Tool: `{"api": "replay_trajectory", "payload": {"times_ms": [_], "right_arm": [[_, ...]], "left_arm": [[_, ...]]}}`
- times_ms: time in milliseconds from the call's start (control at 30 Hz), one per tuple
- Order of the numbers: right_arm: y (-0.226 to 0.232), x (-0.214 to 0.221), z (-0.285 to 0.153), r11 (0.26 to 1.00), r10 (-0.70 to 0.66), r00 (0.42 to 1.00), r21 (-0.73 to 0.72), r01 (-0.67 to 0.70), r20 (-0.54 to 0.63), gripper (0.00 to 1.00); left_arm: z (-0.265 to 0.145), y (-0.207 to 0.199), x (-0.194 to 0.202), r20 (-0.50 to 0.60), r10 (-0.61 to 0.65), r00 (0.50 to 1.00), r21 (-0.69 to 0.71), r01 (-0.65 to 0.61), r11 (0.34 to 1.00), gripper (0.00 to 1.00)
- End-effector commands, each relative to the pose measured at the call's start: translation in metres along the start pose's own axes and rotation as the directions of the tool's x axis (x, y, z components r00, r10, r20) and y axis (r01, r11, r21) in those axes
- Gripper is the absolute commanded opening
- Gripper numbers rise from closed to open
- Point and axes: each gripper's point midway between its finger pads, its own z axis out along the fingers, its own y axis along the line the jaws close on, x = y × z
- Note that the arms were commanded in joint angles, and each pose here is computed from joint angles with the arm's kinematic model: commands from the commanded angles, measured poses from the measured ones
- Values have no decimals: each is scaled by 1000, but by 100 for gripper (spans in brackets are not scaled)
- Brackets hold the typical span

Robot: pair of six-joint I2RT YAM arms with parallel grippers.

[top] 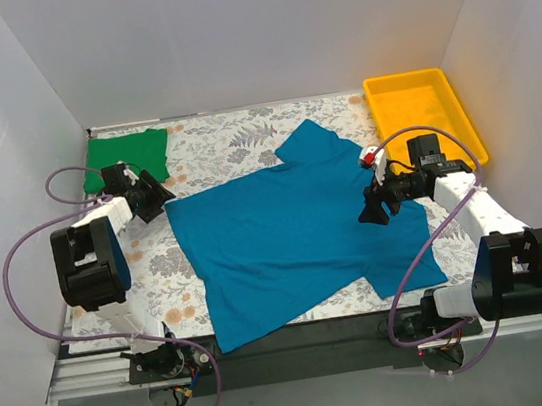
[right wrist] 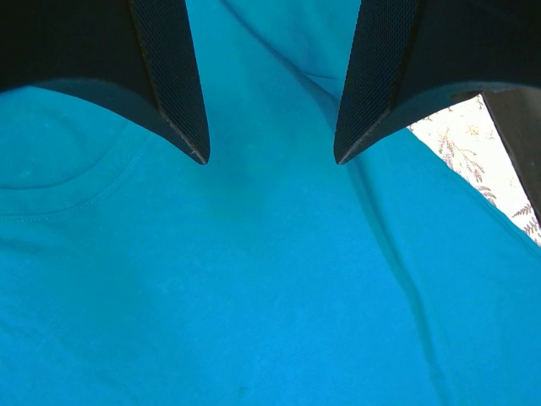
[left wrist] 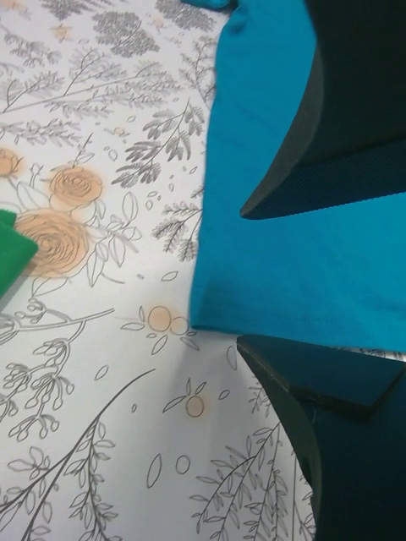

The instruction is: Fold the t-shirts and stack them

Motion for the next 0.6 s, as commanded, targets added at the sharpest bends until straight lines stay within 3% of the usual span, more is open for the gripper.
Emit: {"api": "replay_trajectory", "payload": {"times_ms": [0,567], "right_arm": [[-2,1,2,1000,-1,1000,0,1,4,67],[-4,7,5,1000,20,1000,-6,-20,-14,68]], "left_arm": [[0,6,-16,24,52,998,-45,-51,998,54],[25,20,5,-102,101,990,-73,-109,991,34]]}}
